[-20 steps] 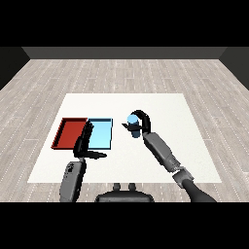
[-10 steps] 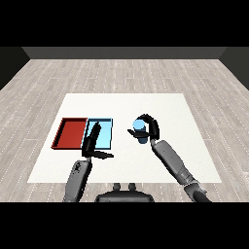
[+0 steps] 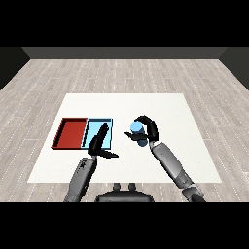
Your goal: Pick the blue can and put it in the blue box
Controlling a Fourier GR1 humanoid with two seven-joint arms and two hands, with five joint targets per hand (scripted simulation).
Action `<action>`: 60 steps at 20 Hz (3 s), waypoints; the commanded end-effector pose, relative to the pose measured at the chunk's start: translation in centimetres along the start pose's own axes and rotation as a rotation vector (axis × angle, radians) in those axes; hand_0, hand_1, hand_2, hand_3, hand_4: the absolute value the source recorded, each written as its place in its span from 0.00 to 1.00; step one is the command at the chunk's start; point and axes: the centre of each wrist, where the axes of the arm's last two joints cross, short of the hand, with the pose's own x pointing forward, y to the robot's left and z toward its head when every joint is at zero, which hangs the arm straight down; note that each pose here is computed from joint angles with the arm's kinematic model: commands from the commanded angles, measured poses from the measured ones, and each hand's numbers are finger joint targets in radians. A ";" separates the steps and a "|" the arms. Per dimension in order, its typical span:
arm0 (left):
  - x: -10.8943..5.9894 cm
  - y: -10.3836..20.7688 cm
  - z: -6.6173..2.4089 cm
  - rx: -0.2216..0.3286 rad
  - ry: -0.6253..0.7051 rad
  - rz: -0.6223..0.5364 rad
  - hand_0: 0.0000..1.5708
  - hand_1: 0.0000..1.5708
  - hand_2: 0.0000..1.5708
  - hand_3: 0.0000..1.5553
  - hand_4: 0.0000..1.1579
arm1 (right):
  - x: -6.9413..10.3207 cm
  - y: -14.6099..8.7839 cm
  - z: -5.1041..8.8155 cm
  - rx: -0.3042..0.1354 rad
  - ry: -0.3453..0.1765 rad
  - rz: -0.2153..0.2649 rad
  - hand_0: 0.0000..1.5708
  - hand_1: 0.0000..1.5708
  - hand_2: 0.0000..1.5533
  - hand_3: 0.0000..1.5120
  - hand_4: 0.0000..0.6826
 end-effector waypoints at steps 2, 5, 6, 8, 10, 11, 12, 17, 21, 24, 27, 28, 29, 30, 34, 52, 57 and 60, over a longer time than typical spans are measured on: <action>-0.5 -3.0 -0.98 -0.016 0.046 0.020 0.00 0.00 0.00 0.00 0.00 | 1.7 0.1 -0.3 0.025 -0.010 -0.008 0.93 0.93 0.94 0.92 0.89; -1.1 -2.6 -0.43 -0.022 0.047 0.008 0.00 0.00 0.00 0.00 0.00 | 0.5 0.9 -0.1 0.031 0.005 -0.001 0.95 0.95 0.95 0.93 0.91; -0.8 -5.0 -0.58 -0.004 0.037 -0.006 0.00 0.00 0.00 0.00 0.00 | 0.9 1.0 0.5 0.046 -0.009 0.005 0.95 0.95 0.95 0.93 0.90; -2.0 -4.3 -1.66 0.006 0.050 -0.022 0.00 0.00 0.00 0.00 0.00 | 1.0 1.7 0.2 0.040 -0.017 0.030 0.95 0.95 0.94 0.93 0.88; -2.0 -5.5 -1.90 0.009 0.060 0.021 0.00 0.00 0.00 0.00 0.00 | 0.1 -0.7 1.7 0.054 -0.035 0.012 0.95 0.95 0.94 0.92 0.89; -0.9 -3.1 -1.91 -0.001 0.040 0.028 0.00 0.00 0.00 0.00 0.00 | 1.9 2.0 2.0 0.060 -0.029 0.015 0.95 0.95 0.94 0.92 0.89; -1.6 -4.0 -2.70 0.002 0.049 0.030 0.00 0.00 0.00 0.00 0.00 | 1.9 3.0 2.9 0.037 -0.044 0.006 0.95 0.95 0.95 0.93 0.89; -2.1 -5.0 -1.92 -0.013 0.080 0.056 0.00 0.00 0.00 0.00 0.00 | 2.1 1.1 0.9 0.061 -0.052 -0.004 0.94 0.94 0.94 0.92 0.88; -2.0 -4.6 -0.69 0.018 0.100 0.054 0.00 0.00 0.00 0.00 0.00 | 0.9 2.9 2.1 0.067 -0.053 -0.059 0.94 0.94 0.94 0.92 0.90; -1.6 -5.4 -1.98 0.001 0.101 0.078 0.00 0.00 0.00 0.00 0.00 | 2.6 3.6 0.5 0.096 -0.051 -0.019 0.94 0.94 0.94 0.92 0.89; -2.9 -4.8 -2.91 -0.015 0.111 0.061 0.00 0.00 0.00 0.00 0.00 | 1.9 3.7 2.8 0.090 -0.067 -0.031 0.94 0.94 0.94 0.92 0.90; -3.7 -6.8 -3.96 0.005 0.081 0.051 0.00 0.00 0.00 0.00 0.00 | 2.8 3.8 -0.2 0.126 -0.069 -0.026 0.94 0.94 0.94 0.92 0.89; -3.1 -4.0 -3.34 0.006 0.091 0.080 0.00 0.00 0.00 0.00 0.00 | 2.5 4.6 2.1 0.127 -0.053 -0.025 0.95 0.95 0.94 0.93 0.89; -3.4 -4.9 -3.56 -0.005 0.090 0.046 0.00 0.00 0.00 0.00 0.00 | 3.1 5.0 1.6 0.133 -0.062 -0.025 0.95 0.95 0.94 0.93 0.89; -4.8 -4.3 -2.45 -0.013 0.084 0.054 0.00 0.00 0.00 0.00 0.00 | 2.8 5.7 2.5 0.137 -0.065 -0.049 0.93 0.93 0.94 0.93 0.91; -3.8 -8.5 -4.87 -0.017 0.134 0.005 0.00 0.00 0.00 0.00 0.36 | 1.8 8.5 3.9 0.115 -0.040 -0.227 0.94 0.94 0.94 0.92 0.87; -2.2 -9.0 -6.14 0.081 0.125 0.037 0.00 0.00 0.07 0.00 0.52 | 1.2 6.7 2.6 0.089 -0.026 -0.274 0.94 0.94 0.94 0.92 0.89; -3.5 -9.3 -3.66 0.108 0.115 0.192 0.91 0.91 0.90 0.78 0.54 | 1.6 7.8 3.9 0.112 -0.048 -0.308 0.93 0.93 0.93 0.92 0.90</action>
